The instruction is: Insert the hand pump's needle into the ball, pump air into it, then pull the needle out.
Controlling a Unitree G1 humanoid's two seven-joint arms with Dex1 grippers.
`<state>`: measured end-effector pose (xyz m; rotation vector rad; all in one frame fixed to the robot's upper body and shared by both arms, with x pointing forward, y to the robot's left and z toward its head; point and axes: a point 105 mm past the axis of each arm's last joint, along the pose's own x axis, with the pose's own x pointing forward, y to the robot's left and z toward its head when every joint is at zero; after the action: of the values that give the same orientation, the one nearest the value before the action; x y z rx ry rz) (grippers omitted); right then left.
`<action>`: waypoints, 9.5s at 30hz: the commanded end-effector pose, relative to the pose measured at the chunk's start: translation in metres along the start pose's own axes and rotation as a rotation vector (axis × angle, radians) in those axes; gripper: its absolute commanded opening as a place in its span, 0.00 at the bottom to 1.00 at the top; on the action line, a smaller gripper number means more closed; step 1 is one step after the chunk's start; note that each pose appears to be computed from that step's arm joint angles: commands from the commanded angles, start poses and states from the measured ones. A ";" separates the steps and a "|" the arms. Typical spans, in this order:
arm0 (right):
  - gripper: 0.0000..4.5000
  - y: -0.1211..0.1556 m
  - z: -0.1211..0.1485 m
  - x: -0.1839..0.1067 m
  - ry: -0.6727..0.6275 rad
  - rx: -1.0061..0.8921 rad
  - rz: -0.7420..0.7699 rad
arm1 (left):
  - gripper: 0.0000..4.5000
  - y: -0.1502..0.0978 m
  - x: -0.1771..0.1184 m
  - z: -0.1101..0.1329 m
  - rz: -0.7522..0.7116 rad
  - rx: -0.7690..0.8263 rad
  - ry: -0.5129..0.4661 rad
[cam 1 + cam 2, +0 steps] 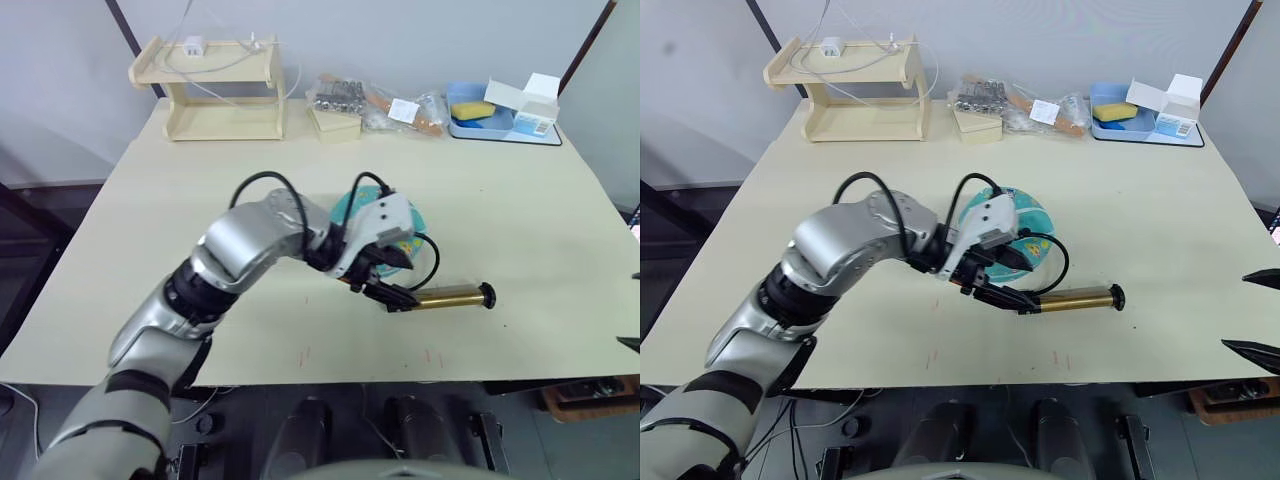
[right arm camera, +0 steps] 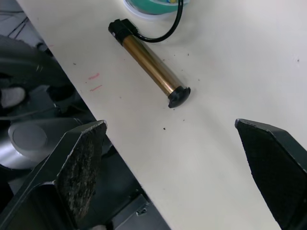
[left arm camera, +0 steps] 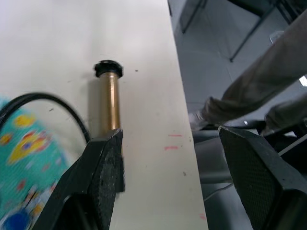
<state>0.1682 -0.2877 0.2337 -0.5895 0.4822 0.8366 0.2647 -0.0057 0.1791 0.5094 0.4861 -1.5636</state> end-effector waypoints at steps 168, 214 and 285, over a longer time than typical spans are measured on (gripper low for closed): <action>1.00 0.015 0.080 0.047 -0.600 0.422 -0.366 | 0.22 0.030 0.028 0.006 0.035 -0.037 -0.714; 0.47 0.033 0.154 0.132 -0.836 0.535 0.103 | 0.22 0.010 0.002 -0.028 0.130 0.058 -0.836; 0.47 0.073 0.178 0.162 -0.664 0.206 0.281 | 0.81 0.014 0.020 -0.072 0.077 0.010 -0.443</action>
<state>0.2423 -0.0476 0.2344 -0.0082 0.0929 1.1349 0.2823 0.0204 0.1076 0.1551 0.1278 -1.5284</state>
